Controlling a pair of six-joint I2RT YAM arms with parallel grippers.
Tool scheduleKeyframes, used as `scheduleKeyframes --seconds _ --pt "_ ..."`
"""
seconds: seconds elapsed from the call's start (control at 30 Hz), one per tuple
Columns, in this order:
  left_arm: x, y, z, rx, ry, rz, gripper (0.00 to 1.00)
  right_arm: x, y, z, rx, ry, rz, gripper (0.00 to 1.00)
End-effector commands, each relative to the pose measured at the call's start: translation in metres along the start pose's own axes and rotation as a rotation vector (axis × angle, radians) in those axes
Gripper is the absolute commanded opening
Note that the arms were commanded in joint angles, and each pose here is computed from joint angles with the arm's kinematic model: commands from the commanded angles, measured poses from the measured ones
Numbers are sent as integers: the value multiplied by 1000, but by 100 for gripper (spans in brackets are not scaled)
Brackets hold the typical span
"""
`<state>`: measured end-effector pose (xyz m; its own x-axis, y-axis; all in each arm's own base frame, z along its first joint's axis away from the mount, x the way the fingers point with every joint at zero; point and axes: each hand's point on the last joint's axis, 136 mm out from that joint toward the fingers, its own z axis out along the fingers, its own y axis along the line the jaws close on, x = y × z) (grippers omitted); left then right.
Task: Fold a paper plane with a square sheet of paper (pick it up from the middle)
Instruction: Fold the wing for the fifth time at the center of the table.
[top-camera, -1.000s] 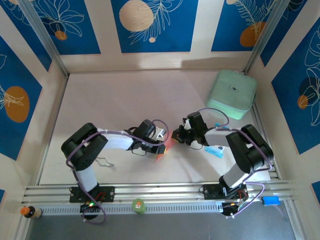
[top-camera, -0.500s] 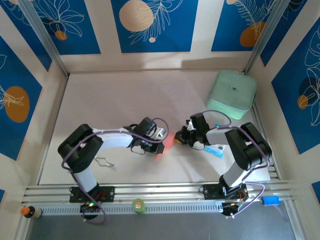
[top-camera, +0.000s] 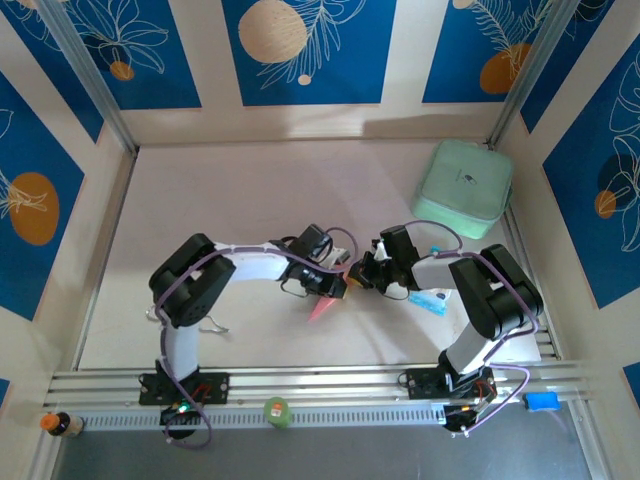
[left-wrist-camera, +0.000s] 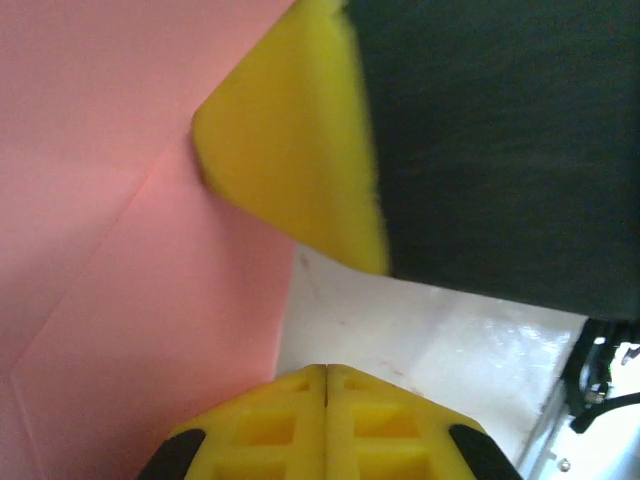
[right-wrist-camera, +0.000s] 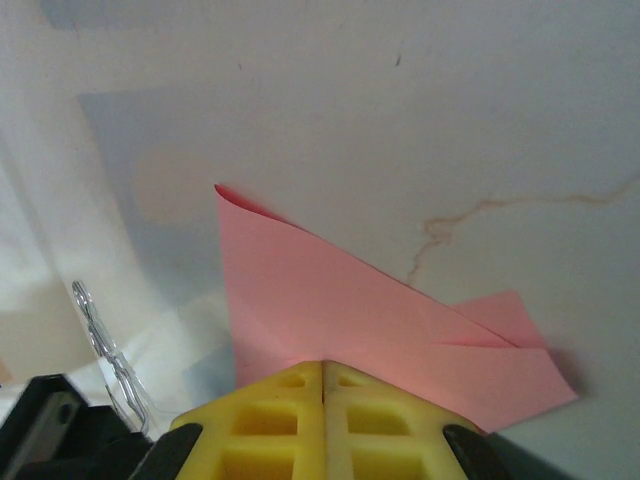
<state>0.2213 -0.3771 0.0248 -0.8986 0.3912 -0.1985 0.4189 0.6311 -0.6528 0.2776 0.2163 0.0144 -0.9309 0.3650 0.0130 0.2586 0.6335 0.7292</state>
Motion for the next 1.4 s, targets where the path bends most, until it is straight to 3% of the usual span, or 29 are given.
scheduleKeyframes --seconds 0.0,0.67,0.93,1.07,1.23,1.37 --pt "13 10 2 -58 44 2 3 12 -33 5 104 31 64 0" --pt "95 32 -27 -80 86 -74 5 13 -38 4 119 29 66 0" --pt "61 1 -62 -38 -90 30 1 12 -31 4 98 32 49 0" --pt "37 4 -69 -52 -150 32 4 12 -29 4 93 37 44 0" --pt "26 11 -53 -27 -117 6 5 12 -25 4 81 39 36 0" --pt "40 21 -37 -10 -58 -28 5 10 -19 3 65 42 21 0"
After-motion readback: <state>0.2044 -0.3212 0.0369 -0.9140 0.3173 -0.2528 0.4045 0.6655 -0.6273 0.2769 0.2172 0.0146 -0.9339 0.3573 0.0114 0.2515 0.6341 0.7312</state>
